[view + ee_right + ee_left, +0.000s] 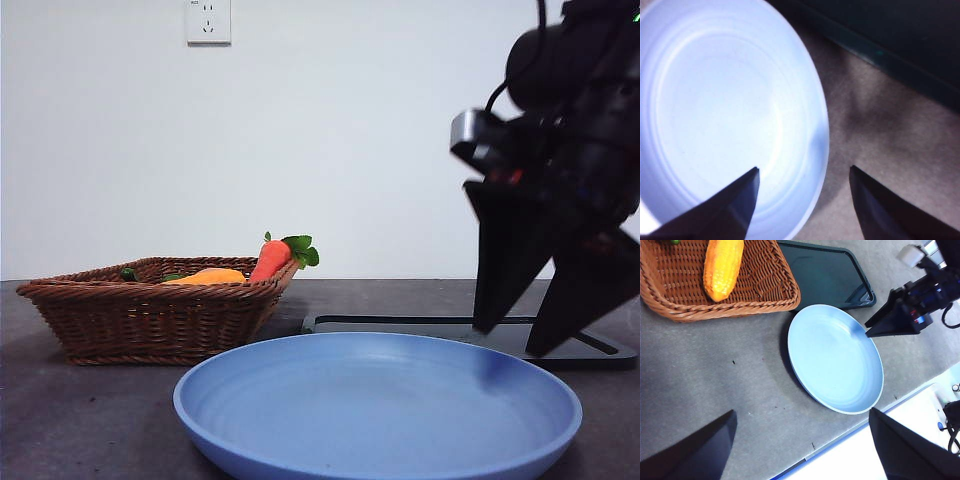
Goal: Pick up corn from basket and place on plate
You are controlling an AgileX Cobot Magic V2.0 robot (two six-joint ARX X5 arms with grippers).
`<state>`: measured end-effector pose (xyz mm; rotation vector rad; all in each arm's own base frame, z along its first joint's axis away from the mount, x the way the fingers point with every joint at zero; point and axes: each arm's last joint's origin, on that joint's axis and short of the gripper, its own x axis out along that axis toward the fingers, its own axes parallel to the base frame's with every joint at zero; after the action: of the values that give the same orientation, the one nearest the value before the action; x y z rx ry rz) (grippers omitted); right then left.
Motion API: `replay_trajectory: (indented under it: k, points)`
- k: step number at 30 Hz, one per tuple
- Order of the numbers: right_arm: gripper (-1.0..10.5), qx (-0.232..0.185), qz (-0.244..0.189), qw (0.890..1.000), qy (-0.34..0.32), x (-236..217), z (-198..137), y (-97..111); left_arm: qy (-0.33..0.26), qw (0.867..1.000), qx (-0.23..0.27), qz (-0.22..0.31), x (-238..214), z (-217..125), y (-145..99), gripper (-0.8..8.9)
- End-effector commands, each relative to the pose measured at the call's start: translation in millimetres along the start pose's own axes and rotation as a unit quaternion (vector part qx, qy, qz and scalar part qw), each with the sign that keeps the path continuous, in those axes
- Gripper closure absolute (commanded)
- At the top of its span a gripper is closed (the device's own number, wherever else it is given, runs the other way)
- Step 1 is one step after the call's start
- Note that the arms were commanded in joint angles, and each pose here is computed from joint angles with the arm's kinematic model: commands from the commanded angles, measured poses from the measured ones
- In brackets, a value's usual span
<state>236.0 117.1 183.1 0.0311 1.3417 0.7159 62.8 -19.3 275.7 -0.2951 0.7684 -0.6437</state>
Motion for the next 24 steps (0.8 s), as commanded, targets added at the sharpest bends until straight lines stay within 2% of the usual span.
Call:
replay_trajectory:
  k: [1,7,13,18,24]
  points:
    - [6.9,0.0,-0.006,1.0,0.009,9.2,5.6,0.1,-0.008,1.0,0.007,-0.003,-2.3,3.6,-2.3,3.84]
    - [7.5,0.003,-0.008,1.0,0.024,20.0,6.4,-2.7,-0.008,1.0,0.007,-0.003,-2.3,3.5,-2.3,3.84]
    - [8.9,0.001,-0.008,1.0,0.019,20.0,7.4,-2.8,-0.008,1.0,0.007,-0.003,-2.2,3.7,-2.2,3.84]
    - [9.4,-0.002,-0.008,1.0,0.013,20.0,8.7,-3.1,-0.008,1.0,0.007,-0.003,-2.3,3.7,-2.3,3.84]
    - [9.4,-0.001,-0.008,1.0,0.012,19.6,8.7,-2.9,-0.01,1.0,0.008,-0.003,-3.1,4.6,-2.9,3.85]
